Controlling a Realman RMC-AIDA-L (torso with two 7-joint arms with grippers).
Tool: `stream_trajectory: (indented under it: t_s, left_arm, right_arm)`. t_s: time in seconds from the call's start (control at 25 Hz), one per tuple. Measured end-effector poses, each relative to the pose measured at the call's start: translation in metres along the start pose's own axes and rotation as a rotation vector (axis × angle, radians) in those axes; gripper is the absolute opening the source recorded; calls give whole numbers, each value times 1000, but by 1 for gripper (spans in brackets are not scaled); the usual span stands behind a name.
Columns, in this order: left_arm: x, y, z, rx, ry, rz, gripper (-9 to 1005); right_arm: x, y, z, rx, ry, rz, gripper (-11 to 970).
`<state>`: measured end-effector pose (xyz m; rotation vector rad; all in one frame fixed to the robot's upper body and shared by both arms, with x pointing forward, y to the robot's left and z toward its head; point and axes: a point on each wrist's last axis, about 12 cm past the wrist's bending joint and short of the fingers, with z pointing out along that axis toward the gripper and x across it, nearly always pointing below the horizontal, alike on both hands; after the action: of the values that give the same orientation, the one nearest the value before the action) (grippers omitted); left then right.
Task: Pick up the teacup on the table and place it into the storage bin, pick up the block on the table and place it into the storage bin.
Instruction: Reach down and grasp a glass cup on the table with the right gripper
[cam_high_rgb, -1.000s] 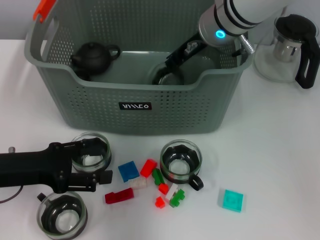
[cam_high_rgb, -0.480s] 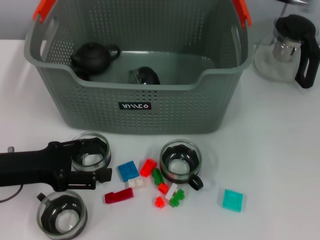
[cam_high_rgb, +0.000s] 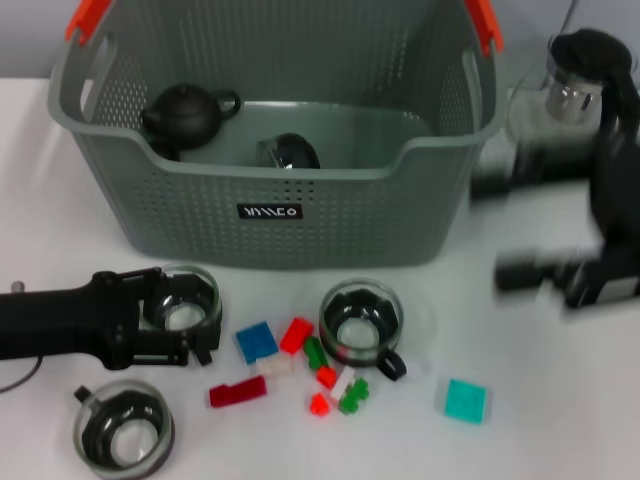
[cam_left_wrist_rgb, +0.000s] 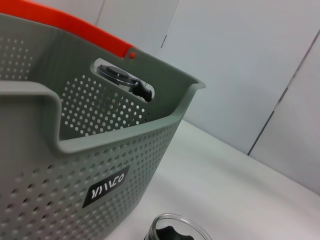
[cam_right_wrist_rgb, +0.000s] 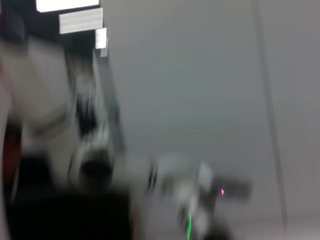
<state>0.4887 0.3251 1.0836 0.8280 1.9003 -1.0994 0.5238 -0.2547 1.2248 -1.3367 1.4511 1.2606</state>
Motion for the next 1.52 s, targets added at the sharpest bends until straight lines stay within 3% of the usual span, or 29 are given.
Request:
stream_trajectory:
  t_s: [0.24, 0.56, 0.72, 0.96, 1.24, 1.52]
  left_arm:
    - [6, -2, -8, -15, 15, -19, 888]
    - [16, -9, -27, -60, -6, -37, 888]
    - [20, -10, -31, -77, -26, -52, 887]
    - [21, -11, -30, -79, -29, -57, 887]
    - [21, -10, -30, -86, -29, -56, 886]
    - [20, -8, -29, -97, -27, -55, 886]
  right_arm:
    - [-8, -12, 34, 41, 443, 93, 730]
    - [-11, -49, 122, 12, 898, 57, 728]
    - [1, -64, 162, 23, 1001, -12, 728]
    - [11, -68, 187, 69, 1059, -108, 729]
    - [31, -69, 203, 102, 1111, -174, 729]
    - [40, -61, 212, 56, 1116, -168, 728]
